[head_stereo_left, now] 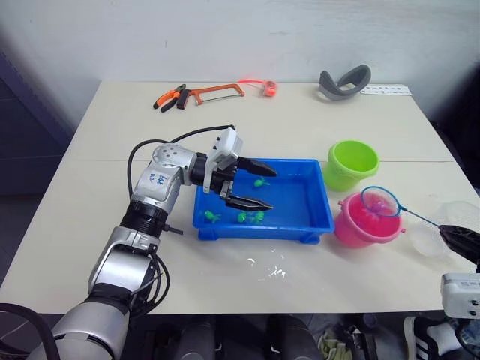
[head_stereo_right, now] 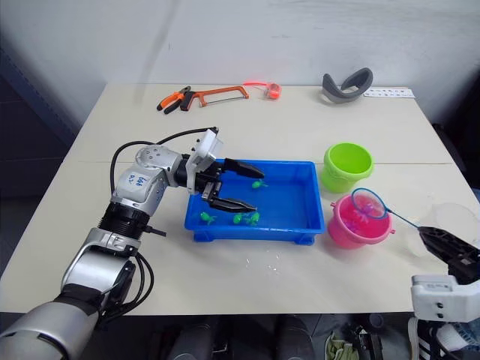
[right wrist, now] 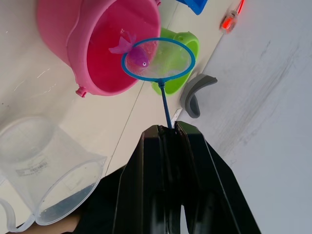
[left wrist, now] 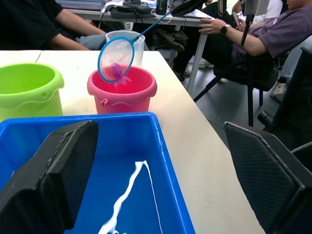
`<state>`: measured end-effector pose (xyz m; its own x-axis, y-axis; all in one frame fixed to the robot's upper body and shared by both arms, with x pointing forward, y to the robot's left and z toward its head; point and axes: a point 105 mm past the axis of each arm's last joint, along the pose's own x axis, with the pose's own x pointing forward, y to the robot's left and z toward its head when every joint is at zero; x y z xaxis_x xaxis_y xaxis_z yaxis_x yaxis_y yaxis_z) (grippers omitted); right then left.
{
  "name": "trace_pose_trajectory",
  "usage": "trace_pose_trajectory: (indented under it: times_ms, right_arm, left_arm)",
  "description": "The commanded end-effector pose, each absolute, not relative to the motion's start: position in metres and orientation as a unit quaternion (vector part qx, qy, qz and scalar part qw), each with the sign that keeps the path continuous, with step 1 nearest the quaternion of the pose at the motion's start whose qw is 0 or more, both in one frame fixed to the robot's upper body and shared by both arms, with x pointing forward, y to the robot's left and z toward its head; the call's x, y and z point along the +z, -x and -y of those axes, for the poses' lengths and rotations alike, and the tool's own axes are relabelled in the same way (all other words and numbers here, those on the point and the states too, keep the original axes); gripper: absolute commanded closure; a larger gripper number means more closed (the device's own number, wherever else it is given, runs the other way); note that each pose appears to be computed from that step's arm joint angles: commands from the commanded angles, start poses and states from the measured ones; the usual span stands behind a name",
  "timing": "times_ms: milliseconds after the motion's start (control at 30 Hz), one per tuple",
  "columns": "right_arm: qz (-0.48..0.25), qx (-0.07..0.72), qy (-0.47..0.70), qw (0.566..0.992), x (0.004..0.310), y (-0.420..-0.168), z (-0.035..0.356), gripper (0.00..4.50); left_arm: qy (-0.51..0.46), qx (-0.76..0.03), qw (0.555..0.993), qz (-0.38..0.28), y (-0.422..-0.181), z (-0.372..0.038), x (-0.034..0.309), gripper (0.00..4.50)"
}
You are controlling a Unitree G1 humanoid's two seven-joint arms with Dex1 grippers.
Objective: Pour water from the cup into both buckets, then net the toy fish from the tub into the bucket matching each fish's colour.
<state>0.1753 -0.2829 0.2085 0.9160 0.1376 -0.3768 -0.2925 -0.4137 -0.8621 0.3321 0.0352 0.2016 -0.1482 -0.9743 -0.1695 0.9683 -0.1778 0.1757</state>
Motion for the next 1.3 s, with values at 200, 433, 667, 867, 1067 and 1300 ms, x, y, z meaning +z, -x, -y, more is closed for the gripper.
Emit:
trace_pose_trajectory:
  times_ms: [200,433,667,867,1067,1300]
  right_arm:
    - [-0.037,0.218,0.826,0.518,0.208,-0.179,0.284,4.50]
    - [-0.041,0.211,0.826,0.521,0.211,-0.181,0.292,4.50]
    - [-0.044,0.184,0.827,0.530,0.220,-0.184,0.302,4.50]
    - [-0.048,0.177,0.831,0.525,0.222,-0.184,0.309,4.50]
    - [-0.031,0.241,0.819,0.520,0.199,-0.177,0.289,4.50]
    - [-0.007,0.149,0.701,0.697,0.235,-0.190,0.304,4.50]
  left_arm:
    - [-0.142,-0.752,0.643,0.030,-0.334,-0.038,0.214,0.02]
    - [-0.142,-0.750,0.645,0.031,-0.334,-0.038,0.215,0.02]
    - [-0.141,-0.748,0.647,0.034,-0.336,-0.038,0.215,0.02]
    - [-0.138,-0.747,0.649,0.038,-0.337,-0.035,0.216,0.02]
    - [-0.139,-0.747,0.649,0.038,-0.338,-0.036,0.215,0.02]
    - [-0.163,-0.740,0.652,0.024,-0.339,-0.045,0.205,0.02]
